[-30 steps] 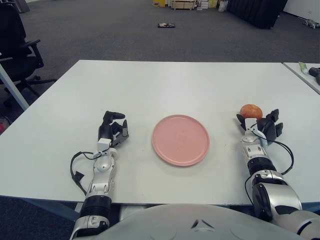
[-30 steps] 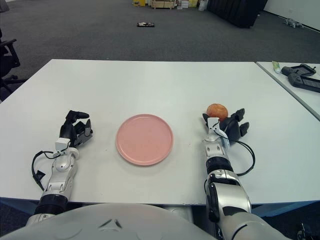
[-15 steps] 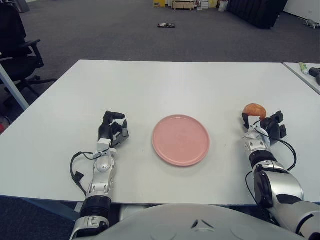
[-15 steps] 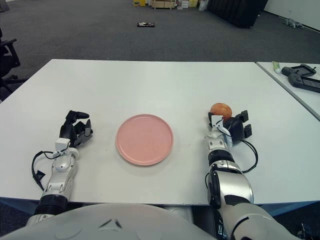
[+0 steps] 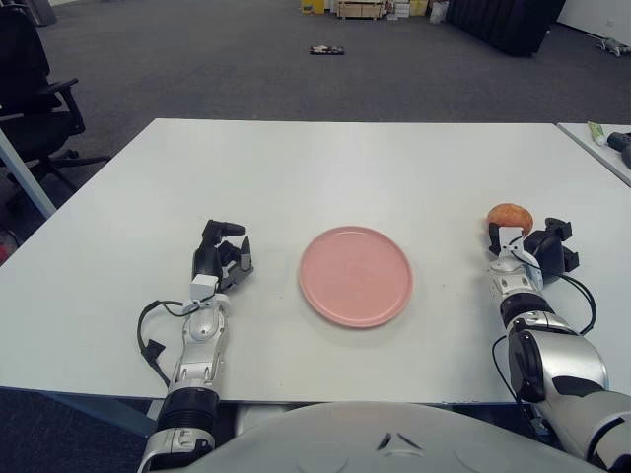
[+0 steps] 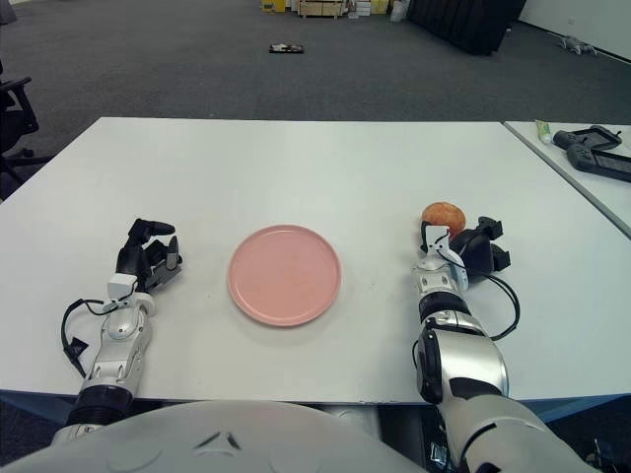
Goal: Put the apple into the plate.
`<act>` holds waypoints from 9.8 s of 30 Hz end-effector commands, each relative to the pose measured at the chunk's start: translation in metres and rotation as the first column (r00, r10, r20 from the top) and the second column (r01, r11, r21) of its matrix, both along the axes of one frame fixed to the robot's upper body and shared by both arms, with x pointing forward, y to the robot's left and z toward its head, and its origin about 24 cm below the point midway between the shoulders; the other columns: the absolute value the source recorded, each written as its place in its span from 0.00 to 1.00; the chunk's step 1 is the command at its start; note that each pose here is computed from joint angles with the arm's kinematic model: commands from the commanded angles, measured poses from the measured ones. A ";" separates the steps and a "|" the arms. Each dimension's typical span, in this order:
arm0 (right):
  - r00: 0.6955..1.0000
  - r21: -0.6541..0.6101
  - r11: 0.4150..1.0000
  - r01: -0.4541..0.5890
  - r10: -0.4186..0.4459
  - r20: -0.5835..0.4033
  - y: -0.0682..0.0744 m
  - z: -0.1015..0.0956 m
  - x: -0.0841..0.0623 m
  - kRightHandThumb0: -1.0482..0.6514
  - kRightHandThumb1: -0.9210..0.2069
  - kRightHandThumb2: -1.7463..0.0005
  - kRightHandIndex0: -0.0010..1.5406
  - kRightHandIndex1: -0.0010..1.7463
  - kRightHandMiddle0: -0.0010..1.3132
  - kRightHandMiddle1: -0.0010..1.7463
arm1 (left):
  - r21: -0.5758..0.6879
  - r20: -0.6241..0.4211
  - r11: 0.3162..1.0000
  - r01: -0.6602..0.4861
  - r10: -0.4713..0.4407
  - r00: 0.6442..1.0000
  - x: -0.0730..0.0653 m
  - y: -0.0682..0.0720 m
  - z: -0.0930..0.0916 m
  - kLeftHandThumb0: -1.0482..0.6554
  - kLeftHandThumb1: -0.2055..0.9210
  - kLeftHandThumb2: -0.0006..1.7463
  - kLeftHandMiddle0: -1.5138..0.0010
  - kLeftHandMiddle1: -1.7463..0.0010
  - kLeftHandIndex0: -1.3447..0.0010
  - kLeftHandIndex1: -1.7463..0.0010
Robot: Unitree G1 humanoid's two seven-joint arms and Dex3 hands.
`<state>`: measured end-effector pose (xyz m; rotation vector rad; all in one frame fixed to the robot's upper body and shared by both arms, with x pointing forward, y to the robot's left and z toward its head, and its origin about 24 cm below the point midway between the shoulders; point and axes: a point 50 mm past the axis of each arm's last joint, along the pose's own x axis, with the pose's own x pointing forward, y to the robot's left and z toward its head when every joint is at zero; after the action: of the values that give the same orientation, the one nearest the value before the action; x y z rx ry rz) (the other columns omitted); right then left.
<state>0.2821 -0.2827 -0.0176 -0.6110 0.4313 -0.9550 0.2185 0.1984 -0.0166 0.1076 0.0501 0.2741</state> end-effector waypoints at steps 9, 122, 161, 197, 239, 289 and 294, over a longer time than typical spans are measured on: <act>0.993 0.014 0.996 -0.091 0.092 -0.072 0.008 0.004 0.014 0.27 0.42 0.45 0.00 0.73 0.00 0.63 | -0.009 -0.070 1.000 -0.004 0.004 0.998 -0.008 0.003 -0.013 0.39 0.75 0.52 0.47 0.00 0.72 0.00; 0.981 -0.019 0.981 -0.193 0.194 0.017 0.015 0.025 0.036 0.62 0.76 0.11 0.56 0.90 0.43 1.00 | -0.011 -0.059 0.999 -0.032 0.032 0.998 -0.008 0.007 -0.011 0.39 0.75 0.53 0.49 0.00 0.72 0.00; 0.880 -0.071 0.965 -0.253 0.260 0.398 0.035 0.050 0.038 0.62 0.77 0.09 0.56 0.93 0.44 1.00 | 0.005 -0.069 1.000 -0.021 0.022 0.997 -0.005 0.008 -0.009 0.39 0.75 0.52 0.48 0.00 0.73 0.00; 0.765 -0.187 0.872 -0.452 0.487 0.421 0.065 0.074 0.029 0.61 0.71 0.11 0.48 1.00 0.43 1.00 | 0.013 -0.057 1.000 -0.010 0.011 0.998 -0.006 0.008 -0.009 0.38 0.75 0.53 0.47 0.00 0.72 0.00; 0.968 0.059 0.972 -0.229 0.234 -0.087 0.034 0.001 0.014 0.00 0.18 0.88 0.00 0.00 0.00 0.00 | 0.012 -0.078 1.000 -0.024 0.025 0.997 -0.008 0.009 -0.009 0.38 0.74 0.53 0.47 0.00 0.72 0.00; 0.986 0.072 0.991 -0.108 0.116 -0.118 0.021 -0.001 0.019 0.33 0.42 0.43 0.05 0.79 0.00 0.63 | 0.006 -0.084 1.000 -0.029 0.029 0.996 -0.010 0.009 -0.009 0.39 0.75 0.53 0.48 0.00 0.72 0.00; 0.986 0.075 0.989 -0.127 0.134 -0.102 0.020 0.000 0.020 0.33 0.44 0.42 0.08 0.84 0.00 0.68 | 0.008 -0.079 1.000 -0.027 0.028 0.996 -0.011 0.010 -0.009 0.39 0.75 0.53 0.49 0.00 0.72 0.00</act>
<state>0.3012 -0.2715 -0.0113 -0.6572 0.4816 -0.8296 0.2159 0.2026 -0.0148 0.1114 0.0626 0.2839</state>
